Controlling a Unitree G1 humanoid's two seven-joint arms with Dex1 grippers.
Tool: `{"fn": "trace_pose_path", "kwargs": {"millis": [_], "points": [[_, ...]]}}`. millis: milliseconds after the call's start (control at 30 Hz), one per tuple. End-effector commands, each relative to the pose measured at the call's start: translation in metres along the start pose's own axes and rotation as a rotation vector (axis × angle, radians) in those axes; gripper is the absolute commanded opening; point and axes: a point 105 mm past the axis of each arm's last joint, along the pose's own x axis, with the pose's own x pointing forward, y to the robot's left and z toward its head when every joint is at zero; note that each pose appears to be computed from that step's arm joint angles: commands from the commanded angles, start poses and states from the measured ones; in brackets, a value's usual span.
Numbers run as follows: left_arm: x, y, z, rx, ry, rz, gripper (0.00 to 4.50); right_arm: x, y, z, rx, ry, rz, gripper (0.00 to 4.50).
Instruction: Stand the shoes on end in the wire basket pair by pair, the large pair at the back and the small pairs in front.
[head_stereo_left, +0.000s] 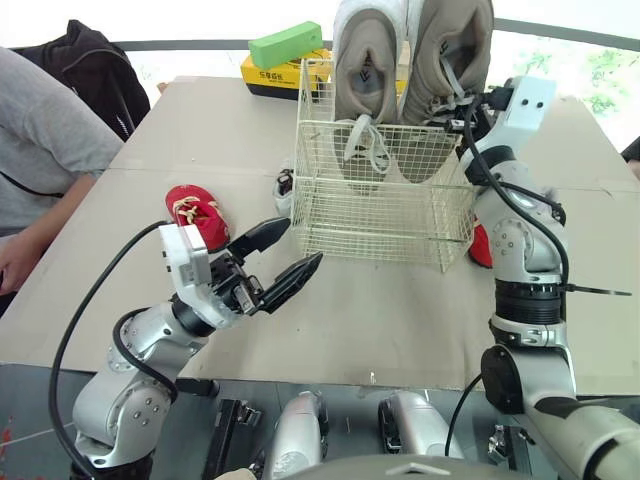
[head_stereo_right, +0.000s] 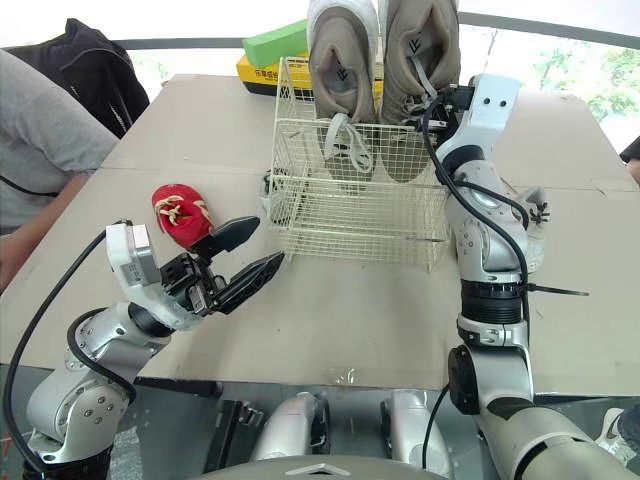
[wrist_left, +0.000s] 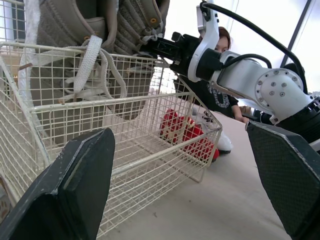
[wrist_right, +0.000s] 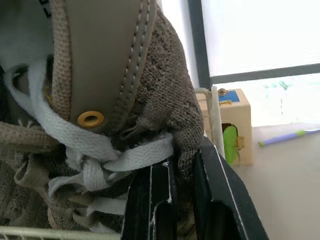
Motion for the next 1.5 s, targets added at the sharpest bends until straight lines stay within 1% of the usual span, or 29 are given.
{"fn": "trace_pose_path", "kwargs": {"millis": [33,167,267,300,333,400,433,467,500,533,633,833,933,1033,1067,1133,1233,1300,1367,1433,1500], "points": [[0.000,-0.003,0.011,0.037,-0.030,-0.018,4.50,-0.004,0.006,-0.007,0.011,0.037,0.001,0.08],[0.000,-0.003,0.010,0.038,-0.027,-0.014,4.50,-0.006,0.014,-0.012,0.025,0.079,0.037,0.08],[-0.001,-0.002,0.010,0.039,-0.027,-0.011,4.50,-0.010,0.016,-0.015,0.019,0.106,0.065,1.02],[-0.002,-0.002,0.010,0.040,-0.027,-0.011,4.50,-0.011,0.013,-0.014,0.015,0.108,0.065,1.50],[-0.002,-0.002,0.010,0.040,-0.028,-0.010,4.50,-0.012,0.011,-0.013,0.014,0.108,0.066,1.80],[-0.005,-0.003,0.011,0.041,-0.027,-0.012,4.50,-0.017,0.009,-0.008,0.008,0.104,0.100,2.82],[-0.005,-0.003,0.011,0.044,-0.029,-0.011,4.50,-0.020,0.007,-0.005,-0.008,0.098,0.117,3.16],[-0.006,-0.003,0.012,0.046,-0.032,-0.007,4.50,-0.022,0.006,0.000,-0.022,0.086,0.136,3.73],[-0.006,-0.004,0.012,0.047,-0.034,-0.007,4.50,-0.026,0.008,0.005,-0.027,0.073,0.180,4.17],[-0.006,-0.005,0.012,0.049,-0.036,-0.006,4.50,-0.030,0.010,0.010,-0.030,0.063,0.219,4.43],[-0.007,-0.005,0.014,0.055,-0.049,0.005,4.50,-0.044,0.013,0.021,-0.079,0.044,0.331,4.43],[-0.015,0.005,0.011,0.032,-0.060,0.106,4.50,-0.066,0.004,0.040,-0.166,0.018,0.438,4.43],[-0.023,0.023,0.009,-0.002,-0.074,0.241,4.50,-0.080,0.012,0.045,-0.143,0.027,0.552,4.43],[-0.037,0.047,0.005,-0.013,-0.078,0.413,4.50,-0.112,0.036,0.039,-0.144,0.056,0.790,4.43],[-0.043,0.060,0.000,-0.014,-0.054,0.502,4.50,-0.124,0.042,0.036,-0.134,0.072,0.860,4.43],[-0.050,0.080,-0.007,0.008,0.007,0.628,4.50,-0.137,0.050,0.029,-0.108,0.103,0.937,4.43],[-0.049,0.094,-0.013,0.011,0.076,0.711,4.50,-0.142,0.054,0.025,-0.087,0.114,0.957,4.43],[-0.041,0.097,-0.012,0.010,0.060,0.710,4.50,-0.147,0.057,0.021,-0.088,0.130,0.980,4.43],[-0.033,0.102,-0.018,0.029,0.103,0.720,4.50,-0.149,0.057,0.017,-0.100,0.137,0.977,4.43],[-0.023,0.105,-0.023,0.014,0.108,0.717,4.50,-0.154,0.060,0.013,-0.120,0.148,0.993,4.43],[-0.016,0.110,-0.029,0.028,0.143,0.725,4.50,-0.157,0.061,0.012,-0.122,0.151,1.001,4.43]]}}
